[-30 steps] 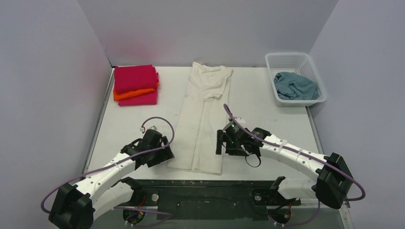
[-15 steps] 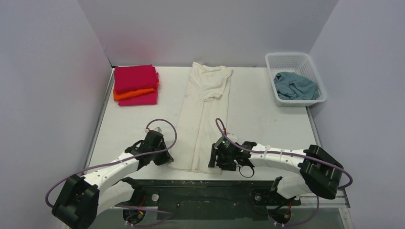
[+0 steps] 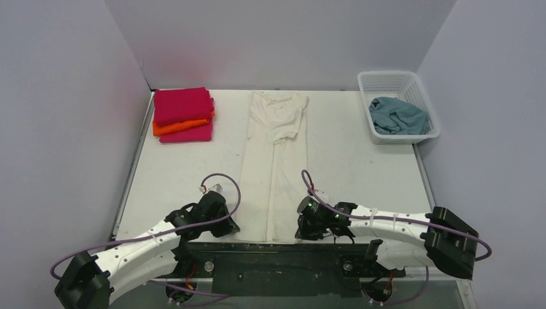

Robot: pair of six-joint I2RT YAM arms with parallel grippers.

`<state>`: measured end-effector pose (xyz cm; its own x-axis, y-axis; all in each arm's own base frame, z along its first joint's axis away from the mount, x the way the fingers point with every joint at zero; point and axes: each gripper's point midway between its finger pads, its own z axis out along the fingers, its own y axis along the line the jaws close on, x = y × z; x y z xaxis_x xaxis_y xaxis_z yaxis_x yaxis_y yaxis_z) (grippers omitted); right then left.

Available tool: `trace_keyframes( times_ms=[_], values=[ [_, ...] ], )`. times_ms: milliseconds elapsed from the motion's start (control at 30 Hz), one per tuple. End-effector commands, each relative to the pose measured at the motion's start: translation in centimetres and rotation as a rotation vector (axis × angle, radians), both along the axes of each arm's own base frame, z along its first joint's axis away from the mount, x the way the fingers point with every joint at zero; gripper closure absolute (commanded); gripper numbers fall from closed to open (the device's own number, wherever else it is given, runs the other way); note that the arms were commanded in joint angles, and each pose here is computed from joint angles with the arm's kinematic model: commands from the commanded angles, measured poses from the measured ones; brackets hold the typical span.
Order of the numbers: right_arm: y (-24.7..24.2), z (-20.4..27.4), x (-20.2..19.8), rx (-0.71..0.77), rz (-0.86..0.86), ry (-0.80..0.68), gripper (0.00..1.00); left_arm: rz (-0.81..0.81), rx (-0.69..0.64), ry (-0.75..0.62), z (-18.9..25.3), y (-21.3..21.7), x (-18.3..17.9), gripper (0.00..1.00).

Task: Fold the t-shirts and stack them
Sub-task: Fold the folded rectangular tshirt in 1/3 of the way

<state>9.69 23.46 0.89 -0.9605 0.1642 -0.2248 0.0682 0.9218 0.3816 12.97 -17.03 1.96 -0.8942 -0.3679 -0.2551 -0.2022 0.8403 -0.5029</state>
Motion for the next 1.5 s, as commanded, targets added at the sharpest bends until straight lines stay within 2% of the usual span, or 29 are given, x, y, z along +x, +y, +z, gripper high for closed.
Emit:
trace_keyframes(
  times_ms=[0, 133, 233, 333, 433, 633, 833, 933, 1067, 1467],
  values=[
    [-2.4, -0.1, -1.9, -0.029, -0.011, 0.015, 1.00, 0.057, -0.006, 0.087, -0.6, 0.4, -3.4, 1.00],
    [-2.1, 0.9, -2.0, 0.040, -0.018, -0.011, 1.00, 0.019, -0.157, 0.034, 1.6, -1.7, -3.2, 1.00],
    [-1.4, 2.2, -1.0, 0.071, -0.007, -0.058, 1.00, -0.017, -0.279, -0.089, 4.8, -3.9, -1.4, 1.00],
    [-1.2, 3.4, 1.1, 0.054, -0.020, -0.120, 1.00, -0.018, -0.303, -0.173, 7.2, -4.9, 0.5, 1.00],
    [-0.9, 5.4, 3.9, 0.035, -0.025, -0.186, 1.00, -0.010, -0.251, -0.193, 7.7, -5.1, 2.4, 1.00],
    [-1.1, 8.5, 9.2, -0.007, -0.049, -0.272, 1.00, 0.078, -0.327, -0.293, 11.6, -5.3, 9.3, 1.00],
    [-0.8, 10.7, 14.4, -0.045, -0.082, -0.328, 1.00, 0.094, -0.270, -0.321, 12.5, -4.6, 14.5, 1.00],
    [-0.7, 11.4, 17.2, -0.074, -0.105, -0.364, 1.00, 0.101, -0.286, -0.357, 13.4, -4.5, 16.9, 1.00],
    [-1.3, 11.9, 20.2, -0.084, -0.143, -0.368, 1.00, 0.094, -0.254, -0.351, 13.0, -4.6, 19.9, 1.00],
    [-0.8, 10.5, 25.8, -0.034, -0.159, -0.301, 1.00, 0.096, -0.169, -0.332, 11.3, -4.8, 27.0, 1.00]
  ],
)
